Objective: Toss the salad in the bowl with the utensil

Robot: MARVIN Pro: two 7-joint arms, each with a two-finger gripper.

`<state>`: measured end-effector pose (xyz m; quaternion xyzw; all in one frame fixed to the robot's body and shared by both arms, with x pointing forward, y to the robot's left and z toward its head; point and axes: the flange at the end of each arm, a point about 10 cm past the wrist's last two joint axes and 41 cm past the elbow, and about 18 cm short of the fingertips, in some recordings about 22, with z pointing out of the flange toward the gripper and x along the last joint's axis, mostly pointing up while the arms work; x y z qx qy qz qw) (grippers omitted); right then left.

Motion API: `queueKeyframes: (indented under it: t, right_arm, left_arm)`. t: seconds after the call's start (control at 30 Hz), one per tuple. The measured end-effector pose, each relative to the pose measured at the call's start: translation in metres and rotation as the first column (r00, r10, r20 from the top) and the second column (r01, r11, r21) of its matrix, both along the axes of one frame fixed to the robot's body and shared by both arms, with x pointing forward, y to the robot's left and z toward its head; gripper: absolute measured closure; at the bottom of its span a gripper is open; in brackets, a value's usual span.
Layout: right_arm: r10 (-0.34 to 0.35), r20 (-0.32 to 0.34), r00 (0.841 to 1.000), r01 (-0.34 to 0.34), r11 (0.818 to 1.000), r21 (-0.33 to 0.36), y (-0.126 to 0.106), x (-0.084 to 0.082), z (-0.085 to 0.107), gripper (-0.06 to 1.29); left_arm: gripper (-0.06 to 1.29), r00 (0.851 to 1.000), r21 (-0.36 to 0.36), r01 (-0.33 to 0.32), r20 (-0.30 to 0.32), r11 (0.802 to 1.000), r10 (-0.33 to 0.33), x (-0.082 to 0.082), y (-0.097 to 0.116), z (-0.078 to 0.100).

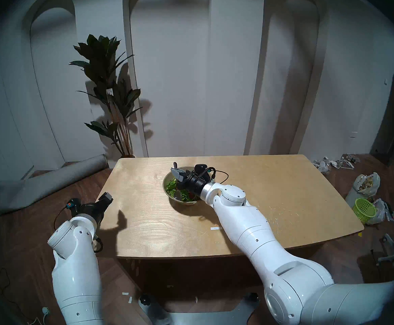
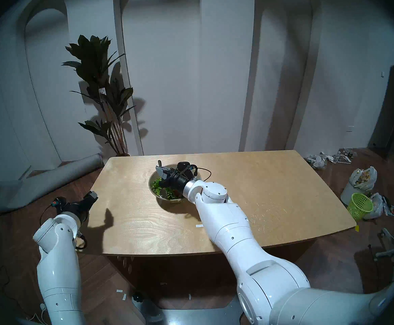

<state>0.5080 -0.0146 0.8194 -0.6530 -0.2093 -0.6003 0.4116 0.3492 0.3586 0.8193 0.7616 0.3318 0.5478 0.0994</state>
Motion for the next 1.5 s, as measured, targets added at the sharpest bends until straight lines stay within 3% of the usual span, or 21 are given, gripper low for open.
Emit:
queueKeyframes:
  t: [0.3, 0.73, 1.5]
  right_arm:
    - [-0.03, 0.089, 0.996, 0.038, 0.995, -0.095, -0.01, 0.005, -0.001, 1.26]
    - [-0.102, 0.153, 0.983, 0.133, 0.968, -0.214, -0.057, 0.023, -0.017, 1.26]
    - [-0.161, 0.273, 0.948, 0.22, 0.955, -0.2, -0.095, 0.042, 0.016, 1.26]
  left_arm:
    - [0.0, 1.0, -0.014, 0.018, 0.001, 1.0, -0.018, 0.003, -0.006, -0.003]
    - [0.0, 0.999, -0.019, 0.039, -0.004, 0.999, -0.039, 0.005, -0.008, -0.006]
    - [0.0, 0.997, -0.016, 0.08, 0.013, 0.997, -0.08, 0.011, -0.014, -0.002]
